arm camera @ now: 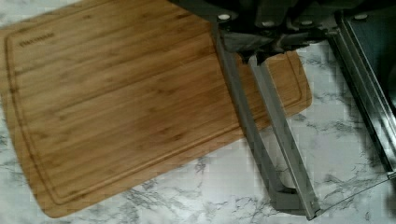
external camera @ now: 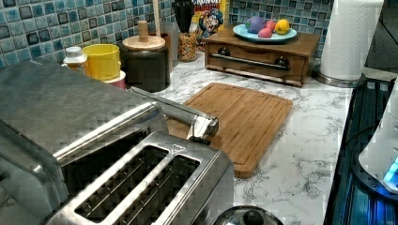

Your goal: Close the oven.

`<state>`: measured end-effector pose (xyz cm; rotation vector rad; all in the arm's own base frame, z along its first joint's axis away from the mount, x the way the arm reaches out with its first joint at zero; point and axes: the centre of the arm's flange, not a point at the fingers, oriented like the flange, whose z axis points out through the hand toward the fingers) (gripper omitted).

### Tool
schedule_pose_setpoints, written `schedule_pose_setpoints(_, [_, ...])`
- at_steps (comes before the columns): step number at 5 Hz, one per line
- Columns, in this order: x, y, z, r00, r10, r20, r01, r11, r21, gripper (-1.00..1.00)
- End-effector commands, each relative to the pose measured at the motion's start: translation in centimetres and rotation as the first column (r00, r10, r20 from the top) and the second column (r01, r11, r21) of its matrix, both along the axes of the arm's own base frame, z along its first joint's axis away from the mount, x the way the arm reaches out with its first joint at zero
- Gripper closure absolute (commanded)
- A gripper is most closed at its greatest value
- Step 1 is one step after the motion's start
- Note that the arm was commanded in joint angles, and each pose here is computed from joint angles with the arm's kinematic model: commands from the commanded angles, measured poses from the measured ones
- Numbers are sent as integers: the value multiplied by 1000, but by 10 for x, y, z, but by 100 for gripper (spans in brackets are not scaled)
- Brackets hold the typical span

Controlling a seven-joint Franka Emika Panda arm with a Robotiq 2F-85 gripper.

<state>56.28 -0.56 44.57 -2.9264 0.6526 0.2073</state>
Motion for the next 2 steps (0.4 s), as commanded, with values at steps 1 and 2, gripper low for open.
schedule_pose_setpoints(1, [-60,-90,-65,993,-10,115,-17,974,225,100])
schedule_pose_setpoints(2, [-70,-91,-83,972,-10,234,-63,951,303,100])
